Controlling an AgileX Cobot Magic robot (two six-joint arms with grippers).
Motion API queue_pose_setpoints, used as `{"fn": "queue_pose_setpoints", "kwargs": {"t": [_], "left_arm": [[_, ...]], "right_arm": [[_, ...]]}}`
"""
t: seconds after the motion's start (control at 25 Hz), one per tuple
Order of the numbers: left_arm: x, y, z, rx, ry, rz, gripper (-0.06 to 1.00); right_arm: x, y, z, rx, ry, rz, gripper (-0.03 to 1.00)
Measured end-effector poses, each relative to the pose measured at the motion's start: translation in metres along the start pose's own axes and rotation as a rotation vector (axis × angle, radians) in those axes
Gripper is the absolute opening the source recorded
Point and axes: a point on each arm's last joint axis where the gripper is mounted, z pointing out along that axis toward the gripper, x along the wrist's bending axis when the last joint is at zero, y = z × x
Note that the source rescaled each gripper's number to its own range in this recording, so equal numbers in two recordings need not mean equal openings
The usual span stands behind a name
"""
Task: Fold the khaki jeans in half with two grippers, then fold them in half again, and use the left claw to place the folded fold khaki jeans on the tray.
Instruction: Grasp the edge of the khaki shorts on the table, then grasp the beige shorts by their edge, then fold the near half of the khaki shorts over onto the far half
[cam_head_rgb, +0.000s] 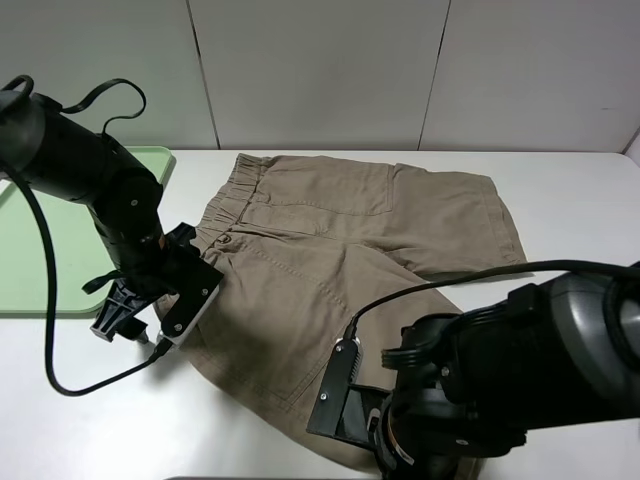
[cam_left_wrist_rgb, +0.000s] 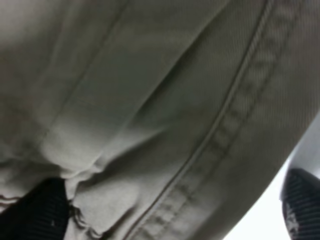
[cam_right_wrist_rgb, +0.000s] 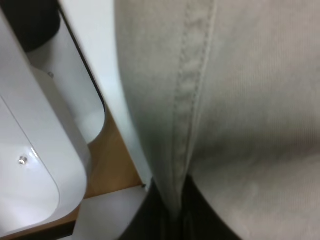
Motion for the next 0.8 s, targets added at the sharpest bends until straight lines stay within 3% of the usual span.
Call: {"fn": "queue_pose_setpoints", "kwargs": {"t": [0.16,0.32,0.4,0.52,0.8], "left_arm": [[0.0011,0.0004,0.0000,-0.005,0.012,0.001,0.65],[0.0015,0.0011,0.0007,-0.011,0.016,-0.004,0.21],[0.0016,0.0012,0.0010,-0.011,0.016,-0.003,0.07],[0.0019,0.0013,0.0010,-0.012,0.020,-0.003,0.01],[0.0026,0.0007,-0.0029,-0.014,0.033,-0.005,0.01]], "right_arm": [[-0.0001,0.0000,0.0000,0.000,-0.002,-0.003,0.00],[-0.0001,0.0000,0.0000,0.000,-0.002,-0.003,0.00],[-0.0001,0.0000,0.0000,0.000,-0.002,-0.003,0.00],[-0.0001,0.0000,0.0000,0.000,-0.002,-0.003,0.00],[-0.0008,0.0046,-0.0030,0.011,-0.006,-0.002,0.00]]}}
